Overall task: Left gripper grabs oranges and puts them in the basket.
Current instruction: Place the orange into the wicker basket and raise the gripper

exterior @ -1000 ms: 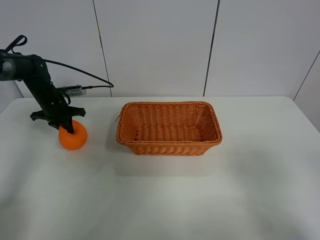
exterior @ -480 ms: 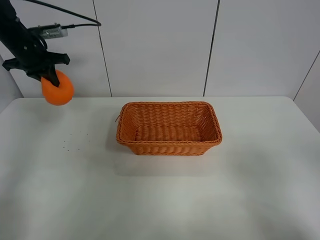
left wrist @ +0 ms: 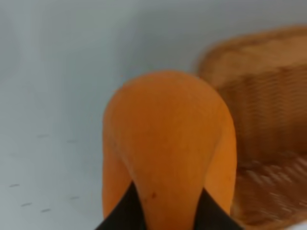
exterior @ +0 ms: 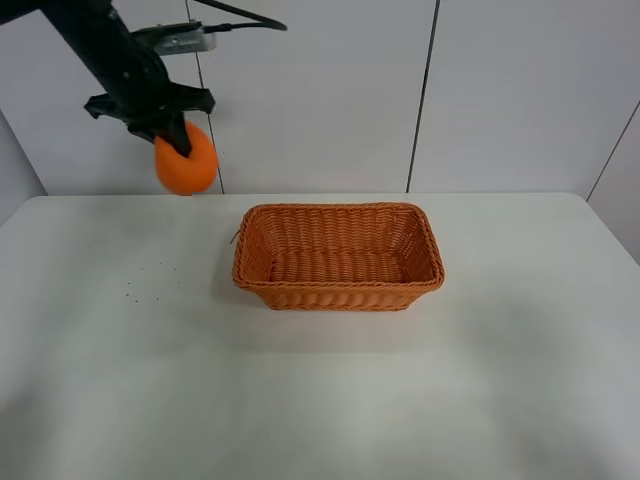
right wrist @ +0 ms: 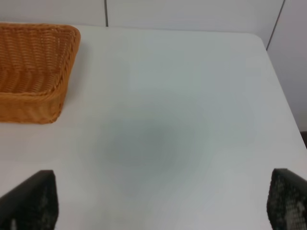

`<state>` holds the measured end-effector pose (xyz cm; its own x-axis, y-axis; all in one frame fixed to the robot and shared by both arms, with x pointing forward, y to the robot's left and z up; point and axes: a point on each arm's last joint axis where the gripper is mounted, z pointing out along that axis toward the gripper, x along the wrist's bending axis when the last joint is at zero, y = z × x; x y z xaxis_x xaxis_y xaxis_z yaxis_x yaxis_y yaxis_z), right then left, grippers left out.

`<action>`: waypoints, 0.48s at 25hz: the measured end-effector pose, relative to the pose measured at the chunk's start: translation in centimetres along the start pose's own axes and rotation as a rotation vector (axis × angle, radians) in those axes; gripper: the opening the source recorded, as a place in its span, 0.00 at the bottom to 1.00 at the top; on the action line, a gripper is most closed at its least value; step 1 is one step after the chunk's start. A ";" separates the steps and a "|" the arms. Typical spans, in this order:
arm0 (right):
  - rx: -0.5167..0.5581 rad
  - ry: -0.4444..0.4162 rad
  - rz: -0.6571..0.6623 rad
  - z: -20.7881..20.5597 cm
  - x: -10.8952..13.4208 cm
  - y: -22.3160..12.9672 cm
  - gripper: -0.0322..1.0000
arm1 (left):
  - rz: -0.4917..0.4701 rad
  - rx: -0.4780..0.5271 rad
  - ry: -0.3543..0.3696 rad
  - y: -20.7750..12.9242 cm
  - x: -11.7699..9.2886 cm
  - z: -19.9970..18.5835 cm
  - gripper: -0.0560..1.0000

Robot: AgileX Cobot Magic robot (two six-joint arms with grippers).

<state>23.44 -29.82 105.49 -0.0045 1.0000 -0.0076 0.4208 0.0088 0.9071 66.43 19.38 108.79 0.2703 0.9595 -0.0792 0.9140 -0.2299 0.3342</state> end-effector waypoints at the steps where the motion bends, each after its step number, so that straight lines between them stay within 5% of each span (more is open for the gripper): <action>1: 0.000 0.000 0.000 0.0 0.0 0.0 0.70 | 0.031 -0.003 -0.011 0.1 -1.4 0.2 0.24; 7: 0.000 0.000 0.000 0.0 0.0 0.0 0.70 | 0.161 -0.052 -0.065 0.3 -8.1 1.7 0.24; 12: 0.000 0.000 0.000 0.0 0.0 0.0 0.70 | 0.222 -0.020 -0.089 0.4 -11.6 6.2 0.24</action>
<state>23.44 -29.82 105.49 -0.0045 1.0000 -0.0076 0.4208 0.0088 0.9071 65.51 7.17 104.05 0.4903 0.8675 -0.0842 0.8232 -0.4292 0.3716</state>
